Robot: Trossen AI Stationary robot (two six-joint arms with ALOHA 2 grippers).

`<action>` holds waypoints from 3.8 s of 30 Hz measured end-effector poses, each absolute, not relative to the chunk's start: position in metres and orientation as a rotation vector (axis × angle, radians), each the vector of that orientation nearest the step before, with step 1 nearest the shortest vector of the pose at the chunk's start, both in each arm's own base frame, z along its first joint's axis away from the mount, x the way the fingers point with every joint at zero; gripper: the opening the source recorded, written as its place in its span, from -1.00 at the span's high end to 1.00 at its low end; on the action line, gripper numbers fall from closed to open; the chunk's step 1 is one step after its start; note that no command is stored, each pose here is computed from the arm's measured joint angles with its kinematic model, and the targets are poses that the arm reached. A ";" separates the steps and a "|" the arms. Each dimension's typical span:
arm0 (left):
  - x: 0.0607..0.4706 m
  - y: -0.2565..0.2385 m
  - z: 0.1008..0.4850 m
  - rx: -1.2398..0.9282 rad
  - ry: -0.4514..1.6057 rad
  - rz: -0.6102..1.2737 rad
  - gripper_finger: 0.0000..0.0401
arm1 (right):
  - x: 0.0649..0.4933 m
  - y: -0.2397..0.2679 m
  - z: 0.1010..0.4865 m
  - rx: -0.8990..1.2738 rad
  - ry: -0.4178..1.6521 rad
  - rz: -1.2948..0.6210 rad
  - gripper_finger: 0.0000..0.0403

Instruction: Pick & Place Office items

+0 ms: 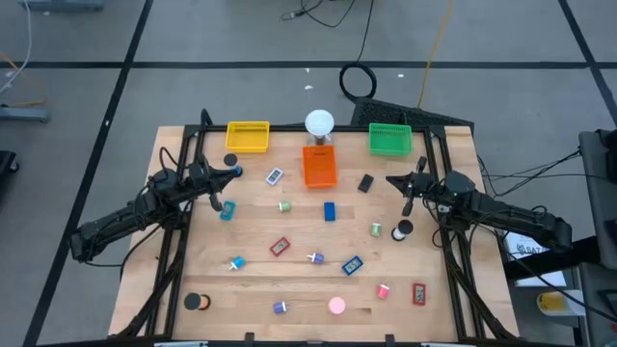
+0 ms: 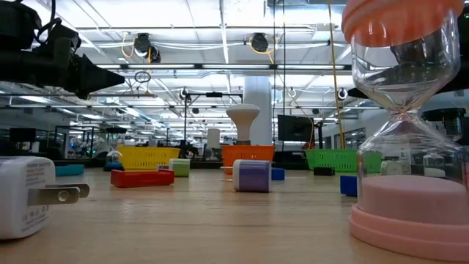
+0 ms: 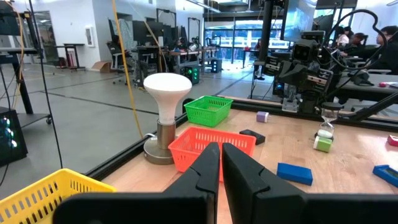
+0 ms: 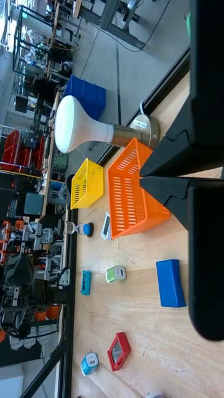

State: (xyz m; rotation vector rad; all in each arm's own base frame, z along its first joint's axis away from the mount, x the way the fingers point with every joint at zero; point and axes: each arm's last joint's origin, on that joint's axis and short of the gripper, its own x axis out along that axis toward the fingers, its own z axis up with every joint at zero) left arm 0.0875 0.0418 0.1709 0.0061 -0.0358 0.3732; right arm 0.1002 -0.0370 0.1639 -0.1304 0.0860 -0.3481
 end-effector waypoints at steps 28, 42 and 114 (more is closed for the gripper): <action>0.075 0.037 0.217 -0.171 -0.586 0.325 0.89 | 0.100 -0.037 0.164 -0.130 0.086 -0.348 1.00; 0.087 0.043 0.253 -0.261 -0.294 0.362 0.99 | 0.100 -0.037 0.164 -0.130 0.086 -0.348 1.00; 0.269 0.144 0.196 -0.320 1.065 0.319 0.13 | 0.100 -0.037 0.164 -0.131 0.086 -0.348 1.00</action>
